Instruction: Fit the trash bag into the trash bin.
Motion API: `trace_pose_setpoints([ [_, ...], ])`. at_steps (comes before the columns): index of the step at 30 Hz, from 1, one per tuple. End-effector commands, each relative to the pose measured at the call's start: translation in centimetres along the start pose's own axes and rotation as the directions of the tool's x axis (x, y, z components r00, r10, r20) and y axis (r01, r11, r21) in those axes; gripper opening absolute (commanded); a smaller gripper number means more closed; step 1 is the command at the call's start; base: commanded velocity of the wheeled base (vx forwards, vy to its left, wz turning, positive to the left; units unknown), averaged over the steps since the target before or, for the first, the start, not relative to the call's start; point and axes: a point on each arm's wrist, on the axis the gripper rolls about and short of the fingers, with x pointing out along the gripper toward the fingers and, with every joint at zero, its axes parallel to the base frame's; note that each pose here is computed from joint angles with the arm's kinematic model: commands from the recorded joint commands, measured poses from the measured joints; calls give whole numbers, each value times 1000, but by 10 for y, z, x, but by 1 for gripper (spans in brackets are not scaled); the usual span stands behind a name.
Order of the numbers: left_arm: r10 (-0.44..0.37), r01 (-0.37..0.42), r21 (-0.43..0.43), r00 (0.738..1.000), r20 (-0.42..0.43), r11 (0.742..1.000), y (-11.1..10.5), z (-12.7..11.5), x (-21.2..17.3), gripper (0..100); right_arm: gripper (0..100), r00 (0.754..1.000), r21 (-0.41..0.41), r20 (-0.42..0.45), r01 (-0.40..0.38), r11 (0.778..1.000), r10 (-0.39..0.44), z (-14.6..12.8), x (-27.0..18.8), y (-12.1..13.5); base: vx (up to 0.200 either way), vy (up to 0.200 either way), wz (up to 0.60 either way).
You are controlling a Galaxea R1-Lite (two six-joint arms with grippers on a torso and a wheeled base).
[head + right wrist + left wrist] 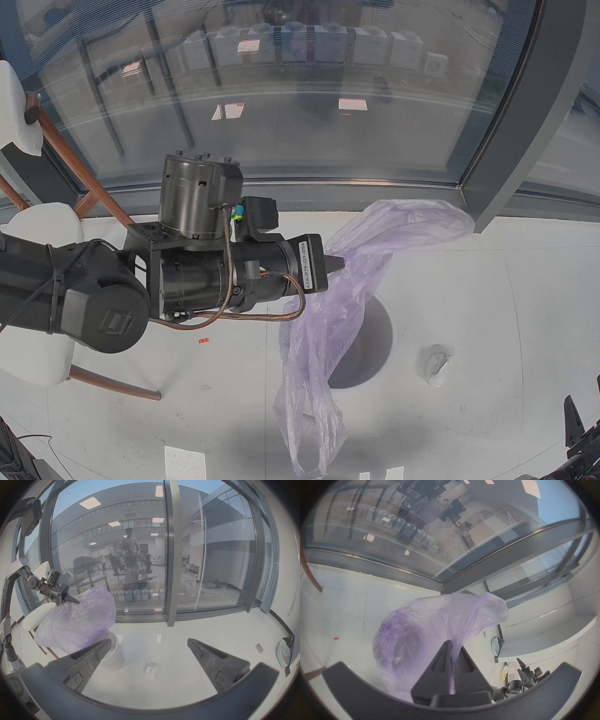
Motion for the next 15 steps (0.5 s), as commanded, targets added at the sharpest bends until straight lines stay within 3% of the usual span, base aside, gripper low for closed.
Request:
trace_pose_setpoints([
  [1,-11,9,-30,998,-66,1000,-26,-8,3,0,100,1000,0,-7,0,1000,0,-5,0,0,0,0,0],
  [3,-36,24,-95,992,-123,995,-50,-15,-6,0,100,1000,0,-5,0,1000,0,-5,0,0,0,0,0],
  [15,-19,3,-114,991,-135,993,-57,-21,-6,0,100,1000,-2,-5,0,1000,0,-5,0,0,0,0,0],
])
